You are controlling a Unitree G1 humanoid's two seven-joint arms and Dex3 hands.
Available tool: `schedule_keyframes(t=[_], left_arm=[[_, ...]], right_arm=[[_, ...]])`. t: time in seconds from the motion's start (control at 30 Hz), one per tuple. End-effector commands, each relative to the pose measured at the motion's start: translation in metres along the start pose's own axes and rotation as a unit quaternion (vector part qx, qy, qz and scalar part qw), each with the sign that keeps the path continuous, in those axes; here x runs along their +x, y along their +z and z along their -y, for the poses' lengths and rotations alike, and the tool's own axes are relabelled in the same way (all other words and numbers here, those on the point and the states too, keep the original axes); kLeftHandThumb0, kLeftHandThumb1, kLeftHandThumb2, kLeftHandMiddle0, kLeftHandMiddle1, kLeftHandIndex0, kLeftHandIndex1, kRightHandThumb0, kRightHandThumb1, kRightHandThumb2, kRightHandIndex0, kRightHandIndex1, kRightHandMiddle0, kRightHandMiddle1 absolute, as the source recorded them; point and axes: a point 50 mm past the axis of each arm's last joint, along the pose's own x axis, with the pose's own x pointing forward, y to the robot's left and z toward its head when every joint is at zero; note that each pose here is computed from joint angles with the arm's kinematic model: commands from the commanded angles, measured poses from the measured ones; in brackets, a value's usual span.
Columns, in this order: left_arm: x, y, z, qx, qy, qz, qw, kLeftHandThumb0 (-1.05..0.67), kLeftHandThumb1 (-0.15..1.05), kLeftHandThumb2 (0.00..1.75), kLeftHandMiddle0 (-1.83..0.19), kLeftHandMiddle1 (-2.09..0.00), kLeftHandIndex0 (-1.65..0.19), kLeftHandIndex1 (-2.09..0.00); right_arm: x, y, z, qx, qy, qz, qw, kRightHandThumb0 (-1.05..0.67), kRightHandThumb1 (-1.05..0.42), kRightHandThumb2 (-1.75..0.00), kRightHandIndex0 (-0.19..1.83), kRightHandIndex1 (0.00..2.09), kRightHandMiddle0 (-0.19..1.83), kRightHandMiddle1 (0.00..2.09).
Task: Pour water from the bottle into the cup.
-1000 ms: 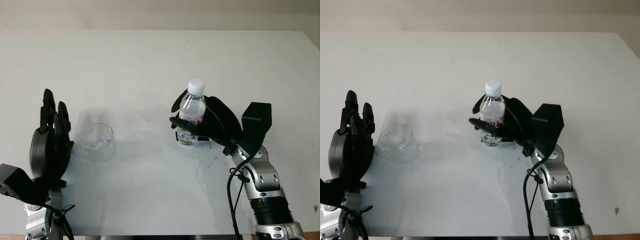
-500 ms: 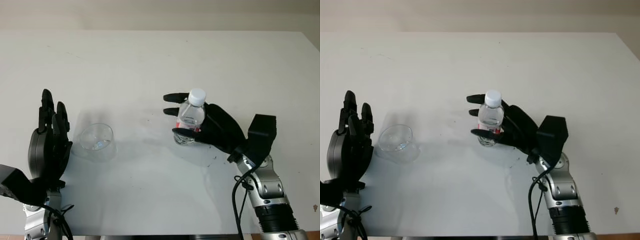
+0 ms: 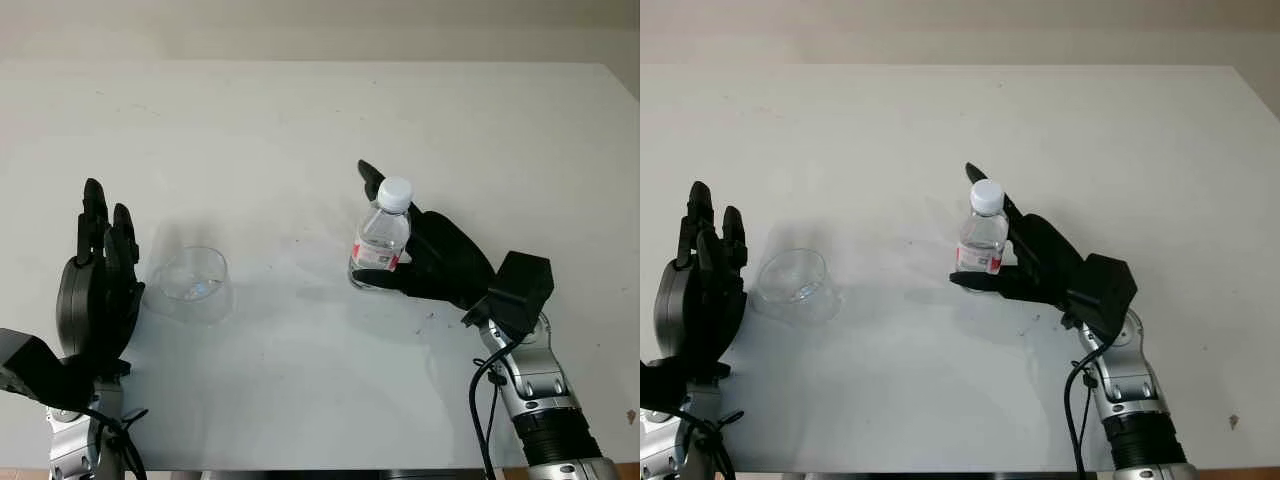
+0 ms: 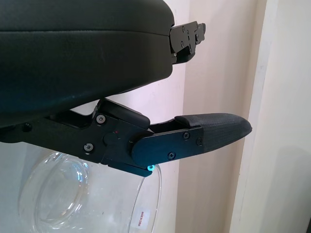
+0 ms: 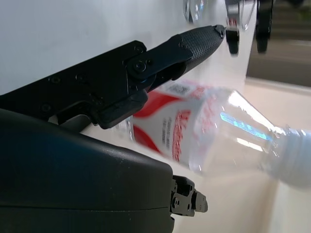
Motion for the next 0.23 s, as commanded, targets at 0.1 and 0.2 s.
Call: schedule_keyframes(t=[0.1,0.2], left_arm=[[-0.0067,-0.0093,-0.0037,-0.002,0.009,-0.021,1.0,-0.76,1.05,0.58,0.19,-0.04,0.19,0.0],[-0.0042,-0.0088,-0.0033,-0.004,0.007,-0.019,1.0,-0.76,1.05,0.57,0.19,-0.05,0.19,0.0]], right_arm=[[-0.008,0.0047,0.0064,0.013,-0.045,0.024,0.999,-0.88,-0.91,-0.06,-0.19,0.0,-0.19,0.0],[-0.0104,0.0069,0.006,0.022,-0.044,0.041,0.998,-0.89,-0.93,-0.06,-0.19,0.0,-0.19,0.0]])
